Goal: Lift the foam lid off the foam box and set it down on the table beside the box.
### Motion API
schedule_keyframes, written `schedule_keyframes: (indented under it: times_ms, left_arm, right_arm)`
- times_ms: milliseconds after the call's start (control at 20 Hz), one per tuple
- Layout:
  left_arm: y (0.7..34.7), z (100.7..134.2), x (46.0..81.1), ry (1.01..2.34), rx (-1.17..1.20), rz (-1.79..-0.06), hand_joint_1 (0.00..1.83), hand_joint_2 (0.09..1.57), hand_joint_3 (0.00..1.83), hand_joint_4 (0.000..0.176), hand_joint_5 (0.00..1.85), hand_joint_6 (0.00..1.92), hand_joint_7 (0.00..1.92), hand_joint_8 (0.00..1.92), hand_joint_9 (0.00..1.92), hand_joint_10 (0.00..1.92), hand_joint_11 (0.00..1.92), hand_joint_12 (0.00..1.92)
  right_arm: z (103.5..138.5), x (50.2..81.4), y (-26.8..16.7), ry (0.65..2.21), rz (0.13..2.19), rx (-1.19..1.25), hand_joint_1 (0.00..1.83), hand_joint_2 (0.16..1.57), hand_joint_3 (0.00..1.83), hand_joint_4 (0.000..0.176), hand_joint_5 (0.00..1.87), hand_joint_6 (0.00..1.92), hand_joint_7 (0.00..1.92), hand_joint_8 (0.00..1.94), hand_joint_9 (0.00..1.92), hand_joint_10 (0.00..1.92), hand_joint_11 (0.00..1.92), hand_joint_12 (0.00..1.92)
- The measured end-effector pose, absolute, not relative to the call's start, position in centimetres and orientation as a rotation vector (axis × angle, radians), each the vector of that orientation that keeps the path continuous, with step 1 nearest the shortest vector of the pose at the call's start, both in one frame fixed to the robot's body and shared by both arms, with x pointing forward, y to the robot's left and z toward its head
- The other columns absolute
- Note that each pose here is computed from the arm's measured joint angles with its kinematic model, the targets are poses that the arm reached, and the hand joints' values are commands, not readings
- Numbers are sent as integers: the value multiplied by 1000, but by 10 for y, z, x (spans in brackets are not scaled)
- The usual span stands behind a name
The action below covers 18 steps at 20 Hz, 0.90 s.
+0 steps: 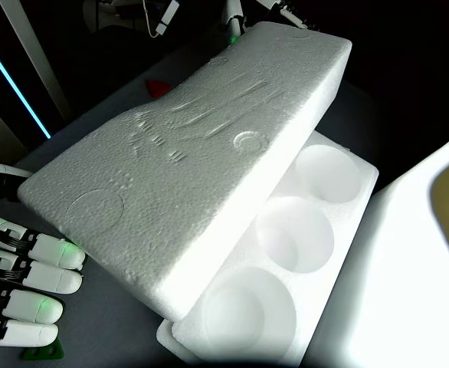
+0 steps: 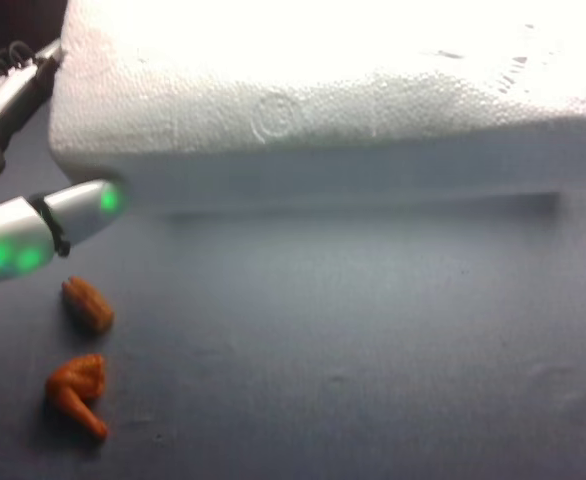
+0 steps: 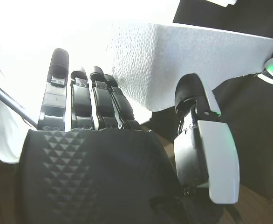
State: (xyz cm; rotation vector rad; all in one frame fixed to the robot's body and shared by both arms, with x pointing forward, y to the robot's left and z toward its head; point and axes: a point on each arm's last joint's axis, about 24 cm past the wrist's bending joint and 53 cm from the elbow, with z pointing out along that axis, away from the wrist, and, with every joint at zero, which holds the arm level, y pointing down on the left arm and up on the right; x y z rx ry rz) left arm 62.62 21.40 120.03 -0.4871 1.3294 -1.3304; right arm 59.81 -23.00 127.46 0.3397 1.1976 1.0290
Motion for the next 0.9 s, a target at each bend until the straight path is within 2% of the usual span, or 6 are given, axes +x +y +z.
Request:
schedule_keyframes:
  times_ms: [50,250,300,350,700,900]
  left_arm:
    - [214,1197,623,1339,-492,-1333,314,1164,2,0,76,1,0,0,0,0,0,0]
    - [208,1174,608,1417,-497,-1346,315,1158,0,0,69,0,0,0,0,0,0,0]
    - [207,1170,605,1429,-495,-1345,287,1156,0,0,71,1,0,0,0,0,0,0]
    - [206,1167,602,1435,-508,-1353,272,1152,0,0,66,0,0,0,0,0,0,0]
    - [196,1136,598,1492,-568,-1387,299,1157,0,8,58,0,0,0,0,0,0,0]
    - [194,1114,603,1538,-607,-1370,330,1130,0,0,70,4,0,0,0,0,0,0]
  right_arm:
    - [1271,595,-230,1207,1037,345,259,1284,1,0,6,0,0,0,0,0,0,150]
    - [1239,584,-234,1301,1037,385,245,1285,1,0,13,3,0,0,0,0,25,18]
    - [1232,581,-235,1319,1034,392,250,1294,4,0,2,0,0,0,12,5,60,35]
    - [1226,578,-237,1336,1035,397,265,1299,0,0,5,3,0,0,27,4,1,589]
    - [1200,579,-245,1370,1044,466,287,1264,0,0,25,3,0,0,25,11,0,955]
    - [1177,587,-242,1418,1054,501,282,1263,0,0,21,7,0,0,0,0,0,767]
